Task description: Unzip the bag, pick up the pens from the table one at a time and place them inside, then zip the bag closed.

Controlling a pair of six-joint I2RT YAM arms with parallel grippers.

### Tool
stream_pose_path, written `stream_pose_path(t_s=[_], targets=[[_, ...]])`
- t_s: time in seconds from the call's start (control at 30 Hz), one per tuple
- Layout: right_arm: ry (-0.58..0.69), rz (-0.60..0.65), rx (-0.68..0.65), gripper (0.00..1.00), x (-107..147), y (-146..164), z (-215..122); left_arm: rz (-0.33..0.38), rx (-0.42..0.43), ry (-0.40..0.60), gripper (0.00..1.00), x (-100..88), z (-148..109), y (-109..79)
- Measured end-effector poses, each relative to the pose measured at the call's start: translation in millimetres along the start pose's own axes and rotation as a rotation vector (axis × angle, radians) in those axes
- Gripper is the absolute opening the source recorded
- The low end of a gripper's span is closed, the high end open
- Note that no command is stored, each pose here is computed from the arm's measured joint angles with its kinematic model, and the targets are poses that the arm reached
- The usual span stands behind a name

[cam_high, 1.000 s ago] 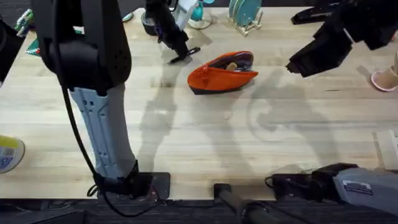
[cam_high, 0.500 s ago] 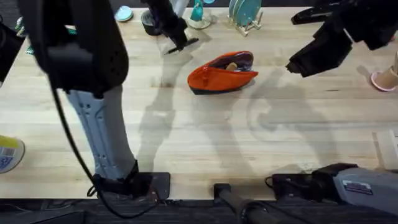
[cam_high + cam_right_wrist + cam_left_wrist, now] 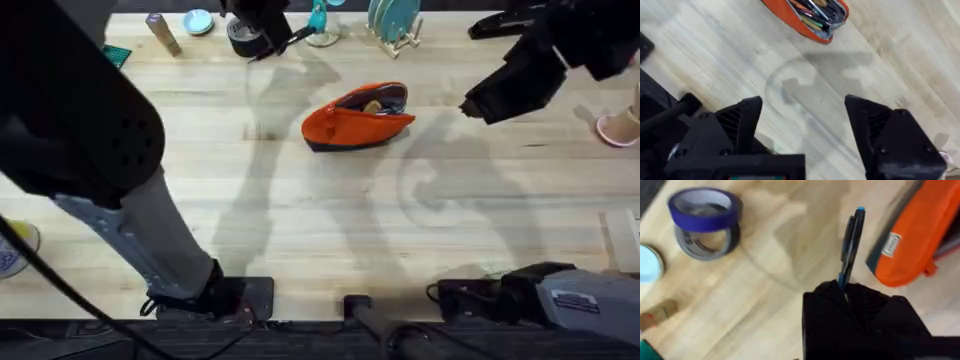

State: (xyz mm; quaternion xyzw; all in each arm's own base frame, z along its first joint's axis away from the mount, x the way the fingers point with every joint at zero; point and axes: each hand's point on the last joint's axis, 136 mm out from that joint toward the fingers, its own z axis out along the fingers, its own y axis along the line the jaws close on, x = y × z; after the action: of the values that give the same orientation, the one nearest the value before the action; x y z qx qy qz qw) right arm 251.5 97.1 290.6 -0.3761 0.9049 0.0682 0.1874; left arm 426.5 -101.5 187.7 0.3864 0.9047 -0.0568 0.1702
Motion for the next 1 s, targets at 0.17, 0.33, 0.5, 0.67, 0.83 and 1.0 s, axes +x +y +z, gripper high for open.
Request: stream_pose_path(t_s=[0.17, 0.33, 0.5, 0.67, 0.83, 1.0], targets=[[0.0, 0.0, 0.0, 0.996, 0, 0, 0, -0.022, 0.054, 0.042, 0.042, 12.7, -6, -14.8], [0.0, 0.0, 0.0, 0.996, 0, 0, 0, -0.026, 0.088, 0.035, 0.042, 9.2, -6, -25.0], [0.0, 0.0, 0.0, 0.996, 0, 0, 0, 0.032, 0.116, 0.032, 0.042, -4.0, -2, -50.1], [0.0, 0.0, 0.0, 0.995, 0, 0, 0, 0.1, 0.16, 0.012, 0.042, -20.9, 2, -82.4], [0.0, 0.0, 0.0, 0.995, 0, 0, 0, 0.142, 0.188, -0.01, 0.042, -33.7, 4, -105.4], [0.0, 0.0, 0.0, 0.995, 0, 0, 0, 0.189, 0.201, -0.047, 0.042, -48.7, 5, -124.3]])
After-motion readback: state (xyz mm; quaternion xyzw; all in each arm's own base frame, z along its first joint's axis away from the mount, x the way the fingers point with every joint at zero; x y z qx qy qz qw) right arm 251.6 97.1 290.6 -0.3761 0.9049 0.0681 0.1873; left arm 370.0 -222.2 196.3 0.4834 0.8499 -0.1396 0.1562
